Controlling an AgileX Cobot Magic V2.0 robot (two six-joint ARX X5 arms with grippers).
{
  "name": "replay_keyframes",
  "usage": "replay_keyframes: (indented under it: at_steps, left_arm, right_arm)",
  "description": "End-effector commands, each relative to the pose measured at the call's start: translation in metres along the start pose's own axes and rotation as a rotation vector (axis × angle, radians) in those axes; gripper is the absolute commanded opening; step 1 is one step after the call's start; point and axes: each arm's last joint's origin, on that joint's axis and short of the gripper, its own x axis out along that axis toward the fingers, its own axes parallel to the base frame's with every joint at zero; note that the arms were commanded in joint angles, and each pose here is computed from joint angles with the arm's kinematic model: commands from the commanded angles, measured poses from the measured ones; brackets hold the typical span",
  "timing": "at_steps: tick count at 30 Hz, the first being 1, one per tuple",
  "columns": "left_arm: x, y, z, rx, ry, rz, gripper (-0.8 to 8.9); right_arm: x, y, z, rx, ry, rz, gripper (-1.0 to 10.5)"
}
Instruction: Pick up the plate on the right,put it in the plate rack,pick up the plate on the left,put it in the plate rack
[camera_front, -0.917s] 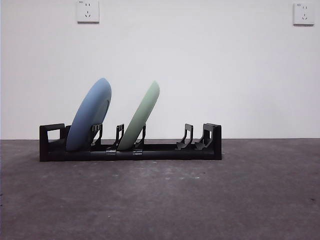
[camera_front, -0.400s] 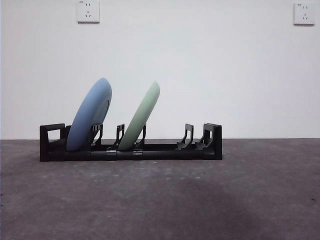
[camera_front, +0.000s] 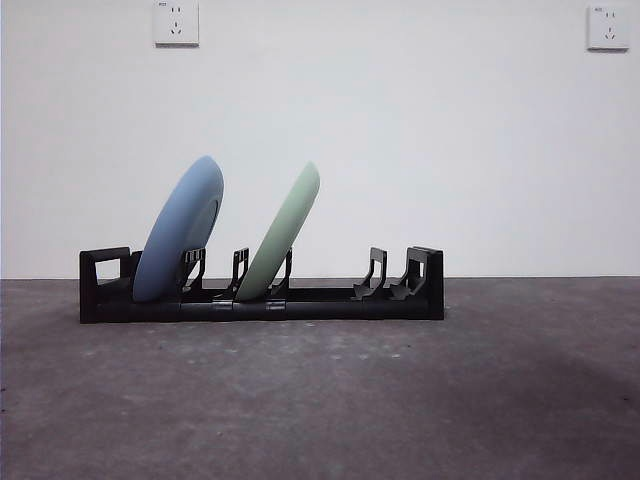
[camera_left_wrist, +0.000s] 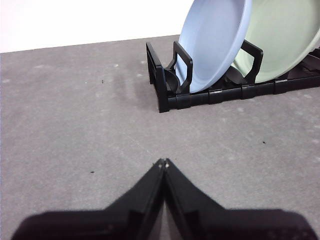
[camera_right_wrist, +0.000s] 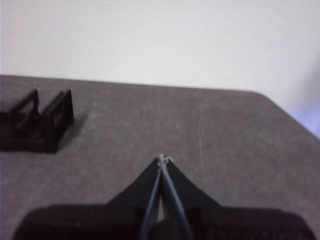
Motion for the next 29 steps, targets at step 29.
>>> replay_keyframes:
  at_steps: [29]
  left_arm:
    - [0.001,0.000,-0.002,-0.010,0.003,0.003,-0.04]
  right_arm:
    - [0.004,0.003,-0.032,0.041,0.114,0.008,0.0]
